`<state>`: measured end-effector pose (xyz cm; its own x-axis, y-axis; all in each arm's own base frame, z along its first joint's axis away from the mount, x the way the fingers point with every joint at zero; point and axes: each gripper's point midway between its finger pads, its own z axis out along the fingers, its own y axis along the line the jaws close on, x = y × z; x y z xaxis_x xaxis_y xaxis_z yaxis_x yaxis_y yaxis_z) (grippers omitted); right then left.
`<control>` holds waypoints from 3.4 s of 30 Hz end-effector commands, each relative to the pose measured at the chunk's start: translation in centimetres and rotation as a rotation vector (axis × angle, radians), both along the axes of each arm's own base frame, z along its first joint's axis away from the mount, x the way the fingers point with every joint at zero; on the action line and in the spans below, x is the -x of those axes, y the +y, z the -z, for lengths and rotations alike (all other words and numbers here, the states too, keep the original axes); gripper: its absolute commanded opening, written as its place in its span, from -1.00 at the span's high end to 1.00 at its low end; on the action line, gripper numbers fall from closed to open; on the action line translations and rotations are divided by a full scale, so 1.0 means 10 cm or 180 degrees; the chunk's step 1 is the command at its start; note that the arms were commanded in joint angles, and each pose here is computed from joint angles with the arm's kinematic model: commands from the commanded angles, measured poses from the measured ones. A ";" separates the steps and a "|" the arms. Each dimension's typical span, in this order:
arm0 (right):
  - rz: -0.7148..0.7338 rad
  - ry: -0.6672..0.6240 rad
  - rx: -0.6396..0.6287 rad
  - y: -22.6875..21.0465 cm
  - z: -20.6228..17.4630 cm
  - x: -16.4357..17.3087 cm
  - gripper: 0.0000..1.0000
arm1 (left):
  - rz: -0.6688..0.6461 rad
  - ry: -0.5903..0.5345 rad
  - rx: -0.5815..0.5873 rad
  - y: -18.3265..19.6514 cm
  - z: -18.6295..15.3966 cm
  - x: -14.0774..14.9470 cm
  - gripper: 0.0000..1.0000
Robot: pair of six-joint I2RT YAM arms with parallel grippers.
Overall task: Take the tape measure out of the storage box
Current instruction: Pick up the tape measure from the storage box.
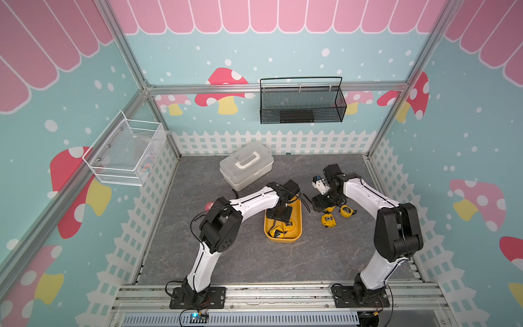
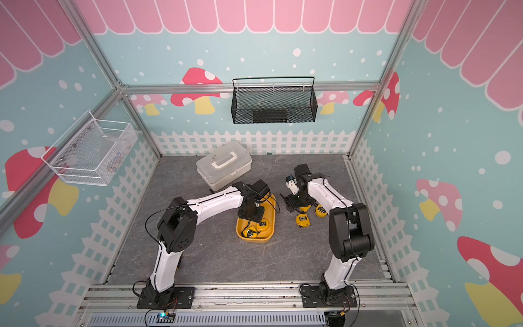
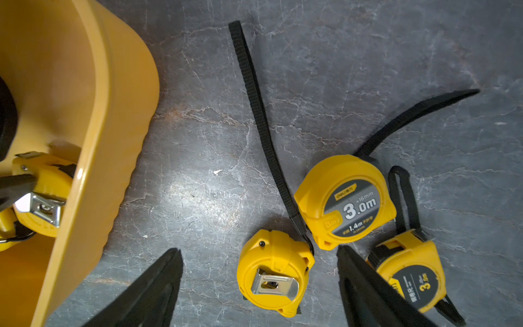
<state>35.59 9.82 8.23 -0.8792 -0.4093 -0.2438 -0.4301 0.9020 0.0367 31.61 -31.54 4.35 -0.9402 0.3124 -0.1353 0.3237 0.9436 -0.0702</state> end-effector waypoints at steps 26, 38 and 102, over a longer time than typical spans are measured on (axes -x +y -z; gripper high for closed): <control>0.0018 0.0135 0.0019 -0.03 0.10 0.07 -0.72 | 0.0402 0.0057 -0.0077 -0.18 0.08 0.28 -0.39; 0.0025 0.0134 0.0018 -0.04 0.09 0.08 -0.73 | 0.0005 -0.0062 -0.0010 0.08 0.06 -0.18 -0.39; 0.0067 0.0163 0.0111 -0.10 0.08 0.17 -0.74 | 0.2856 -0.0232 -0.0027 -0.36 0.18 0.05 -0.31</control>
